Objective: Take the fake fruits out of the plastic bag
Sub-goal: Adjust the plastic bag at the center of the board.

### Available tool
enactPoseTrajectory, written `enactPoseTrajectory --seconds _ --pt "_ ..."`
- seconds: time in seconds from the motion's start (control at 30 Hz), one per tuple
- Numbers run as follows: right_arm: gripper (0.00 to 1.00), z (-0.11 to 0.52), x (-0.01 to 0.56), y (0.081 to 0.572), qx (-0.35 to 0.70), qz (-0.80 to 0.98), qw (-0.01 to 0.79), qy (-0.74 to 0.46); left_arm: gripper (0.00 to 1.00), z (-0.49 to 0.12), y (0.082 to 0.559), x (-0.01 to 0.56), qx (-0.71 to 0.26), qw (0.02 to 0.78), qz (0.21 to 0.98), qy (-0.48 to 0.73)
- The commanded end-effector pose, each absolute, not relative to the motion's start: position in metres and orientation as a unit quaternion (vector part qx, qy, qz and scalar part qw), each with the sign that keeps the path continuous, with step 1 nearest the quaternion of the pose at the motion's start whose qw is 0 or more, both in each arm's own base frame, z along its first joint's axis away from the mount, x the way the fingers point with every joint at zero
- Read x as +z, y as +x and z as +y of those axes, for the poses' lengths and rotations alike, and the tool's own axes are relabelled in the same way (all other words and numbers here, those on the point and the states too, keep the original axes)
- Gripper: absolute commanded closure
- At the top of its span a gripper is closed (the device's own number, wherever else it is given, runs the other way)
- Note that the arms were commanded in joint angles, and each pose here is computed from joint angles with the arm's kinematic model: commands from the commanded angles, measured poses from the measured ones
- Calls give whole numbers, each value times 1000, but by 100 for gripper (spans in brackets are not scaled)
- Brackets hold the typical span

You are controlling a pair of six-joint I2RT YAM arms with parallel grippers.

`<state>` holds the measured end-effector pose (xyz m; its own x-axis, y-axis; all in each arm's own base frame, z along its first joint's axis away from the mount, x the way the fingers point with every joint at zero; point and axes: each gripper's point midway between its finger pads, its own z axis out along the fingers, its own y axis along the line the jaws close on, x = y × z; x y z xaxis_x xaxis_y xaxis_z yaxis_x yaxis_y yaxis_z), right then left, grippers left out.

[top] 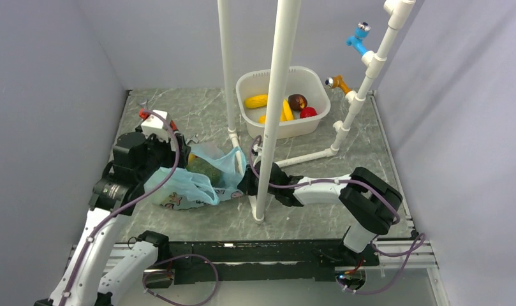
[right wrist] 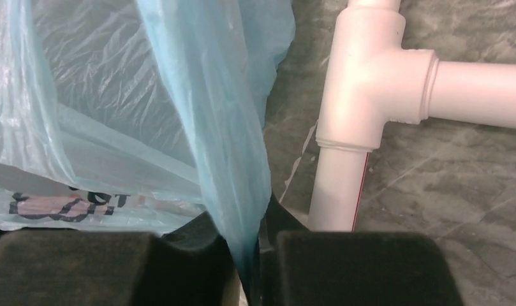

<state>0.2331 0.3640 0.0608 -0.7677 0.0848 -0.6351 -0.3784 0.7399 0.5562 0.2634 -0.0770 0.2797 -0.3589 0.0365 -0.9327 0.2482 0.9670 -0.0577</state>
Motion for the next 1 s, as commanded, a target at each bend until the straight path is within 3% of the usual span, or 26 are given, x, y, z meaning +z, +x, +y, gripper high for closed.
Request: enactPoseTrajectory --seconds 0.0,0.03,0.07,0.17,0.3,0.43,0.6,0.67,0.8,0.97 --pt "77 369 90 232 376 855 345 -98 12 -89 225 275 -154 512 840 91" --pt "67 373 97 228 389 850 339 -105 3 -93 217 270 -168 502 843 95" --pt "56 375 102 225 397 848 336 -107 1 -96 210 265 -180 490 847 99" --pt "31 380 114 218 418 844 321 -101 1 -98 196 248 -190 460 862 95" --pt "21 386 121 209 444 839 301 -91 0 -85 200 227 -152 446 878 82" --pt "21 392 123 204 462 833 290 -91 1 -77 216 223 -119 441 887 64" --pt "26 401 129 196 484 821 281 -108 12 -73 231 206 -94 410 906 50" --pt "33 402 126 196 483 822 281 -111 17 -74 234 198 -89 394 913 52" --pt "56 399 113 199 467 829 288 -112 43 -62 230 202 -64 397 915 34" --pt "62 388 94 207 424 846 304 -113 48 -64 212 249 -103 474 874 30"
